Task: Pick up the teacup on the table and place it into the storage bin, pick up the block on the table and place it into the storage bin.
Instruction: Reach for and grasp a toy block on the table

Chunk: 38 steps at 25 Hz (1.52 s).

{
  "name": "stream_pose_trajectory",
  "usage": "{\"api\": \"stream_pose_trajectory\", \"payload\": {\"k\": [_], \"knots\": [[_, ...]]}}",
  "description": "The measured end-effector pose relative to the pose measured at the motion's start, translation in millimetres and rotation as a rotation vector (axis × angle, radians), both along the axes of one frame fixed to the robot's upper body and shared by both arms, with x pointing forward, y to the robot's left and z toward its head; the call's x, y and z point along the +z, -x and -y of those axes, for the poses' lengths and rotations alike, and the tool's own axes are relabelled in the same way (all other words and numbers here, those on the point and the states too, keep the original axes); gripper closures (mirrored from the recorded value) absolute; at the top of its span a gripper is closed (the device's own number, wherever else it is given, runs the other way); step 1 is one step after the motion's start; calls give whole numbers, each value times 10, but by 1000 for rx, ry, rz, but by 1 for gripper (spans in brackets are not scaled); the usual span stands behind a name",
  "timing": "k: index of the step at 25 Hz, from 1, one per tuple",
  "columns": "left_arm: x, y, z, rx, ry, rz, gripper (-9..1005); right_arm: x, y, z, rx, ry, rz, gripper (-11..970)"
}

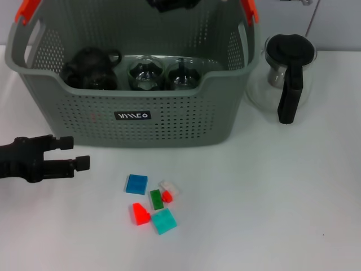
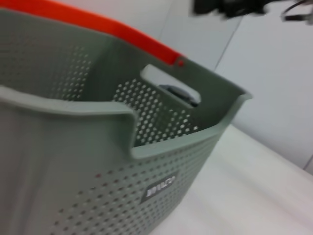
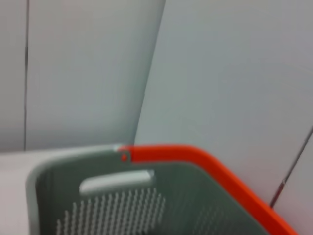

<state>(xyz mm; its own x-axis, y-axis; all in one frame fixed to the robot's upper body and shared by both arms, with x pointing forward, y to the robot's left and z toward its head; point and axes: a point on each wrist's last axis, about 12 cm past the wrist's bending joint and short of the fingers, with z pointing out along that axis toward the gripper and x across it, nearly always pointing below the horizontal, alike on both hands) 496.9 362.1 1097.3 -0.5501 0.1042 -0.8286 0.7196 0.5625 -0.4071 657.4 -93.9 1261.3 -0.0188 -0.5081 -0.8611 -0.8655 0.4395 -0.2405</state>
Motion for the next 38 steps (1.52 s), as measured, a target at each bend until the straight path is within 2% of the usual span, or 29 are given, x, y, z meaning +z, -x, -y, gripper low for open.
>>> {"api": "stream_pose_trajectory", "payload": {"k": [3, 7, 10, 13, 17, 21, 27, 34, 38], "knots": [[58, -49, -22, -11, -39, -30, 105, 117, 109, 44, 9, -94, -13, 208], [204, -93, -30, -88, -103, -44, 105, 218, 258, 170, 16, -266, -60, 39], [352, -147, 4, -184, -170, -44, 106, 207, 319, 327, 2, -383, -102, 36], [469, -245, 124, -296, -253, -56, 106, 153, 364, 485, 5, -438, -159, 32], [580, -434, 433, -462, -370, -105, 106, 127, 453, 623, 61, -421, -218, 70], [659, -628, 753, -573, -494, -119, 106, 139, 591, 763, 168, -365, -276, 79], [778, -826, 1080, -673, -636, -77, 105, 30, 834, 894, 311, -272, -385, 78], [909, -932, 1337, -726, -764, 9, 107, -67, 896, 1090, 262, -337, -450, 79], [849, -986, 1433, -719, -817, 58, 109, -72, 912, 1089, 258, -357, -465, 79]]}}
